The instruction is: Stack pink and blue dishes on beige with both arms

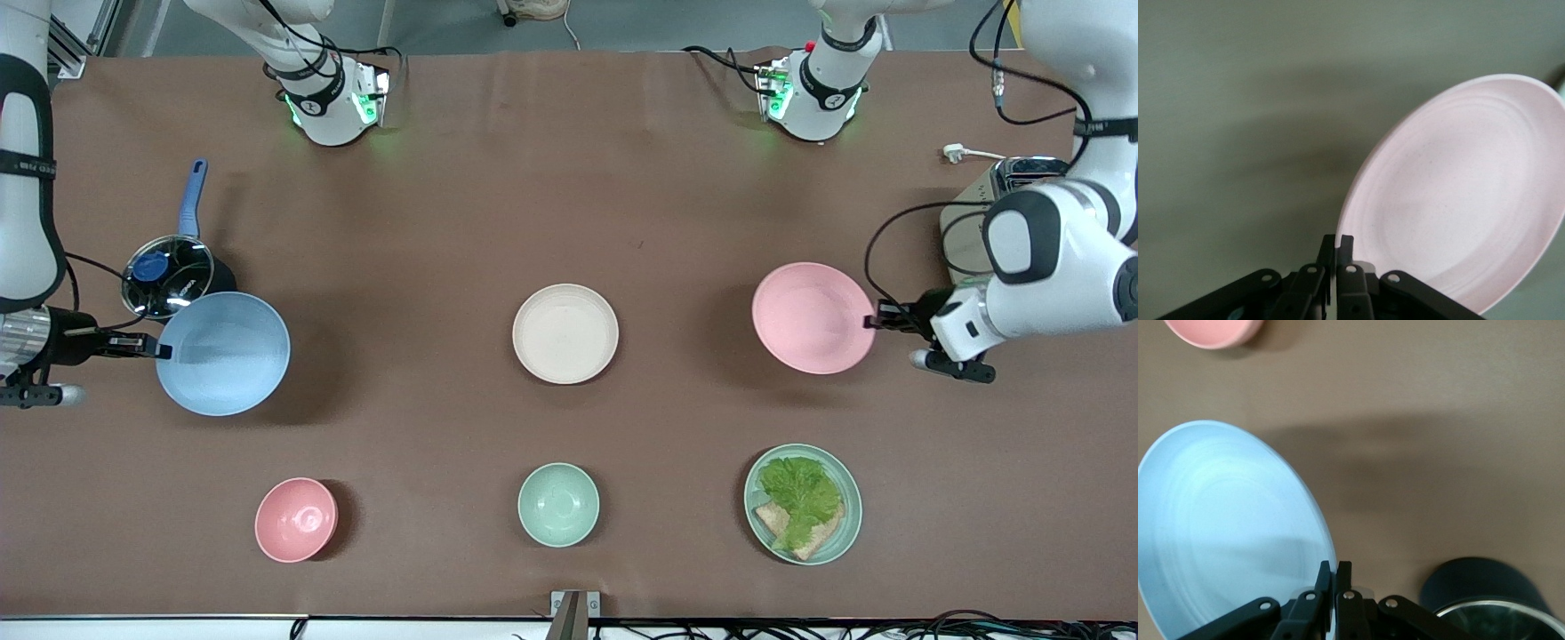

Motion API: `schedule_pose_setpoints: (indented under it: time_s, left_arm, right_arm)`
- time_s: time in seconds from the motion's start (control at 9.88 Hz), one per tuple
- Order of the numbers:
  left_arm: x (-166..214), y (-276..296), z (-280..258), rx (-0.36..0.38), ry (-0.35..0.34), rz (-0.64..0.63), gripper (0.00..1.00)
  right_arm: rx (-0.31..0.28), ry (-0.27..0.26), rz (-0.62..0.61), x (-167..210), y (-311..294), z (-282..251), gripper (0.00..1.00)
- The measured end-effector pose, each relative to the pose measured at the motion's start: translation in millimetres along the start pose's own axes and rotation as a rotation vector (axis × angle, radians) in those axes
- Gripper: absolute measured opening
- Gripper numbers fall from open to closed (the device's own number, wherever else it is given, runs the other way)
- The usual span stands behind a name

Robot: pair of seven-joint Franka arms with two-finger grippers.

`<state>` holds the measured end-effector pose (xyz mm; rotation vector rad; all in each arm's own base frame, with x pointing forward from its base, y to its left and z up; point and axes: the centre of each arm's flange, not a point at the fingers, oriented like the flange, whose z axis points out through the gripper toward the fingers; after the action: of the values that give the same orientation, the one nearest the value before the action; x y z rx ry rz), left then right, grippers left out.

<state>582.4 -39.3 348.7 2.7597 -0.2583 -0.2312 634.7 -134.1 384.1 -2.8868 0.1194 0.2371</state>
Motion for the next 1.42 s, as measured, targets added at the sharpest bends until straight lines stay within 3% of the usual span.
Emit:
schedule_pose_setpoints:
  time_s: [0.3, 0.61, 0.91, 1.42]
  left_arm:
    - [20, 143, 53, -0.076, 0.009, -0.036, 0.04]
    - [38, 224, 146, -0.135, 0.084, -0.131, 0.04]
    - [40, 276, 222, -0.085, 0.077, -0.187, 0.04]
    - [38, 292, 265, 0.038, 0.055, -0.165, 0.06]
  right_arm:
    - [0.004, -0.041, 0.075, 7, -84, 17, 0.04]
    - [0.012, -0.03, 0.121, 10, -138, 29, 0.04]
    - [0.03, 0.004, 0.174, 12, -182, 45, 0.04]
    - [0.032, 0.014, 0.197, 8, -212, 64, 0.04]
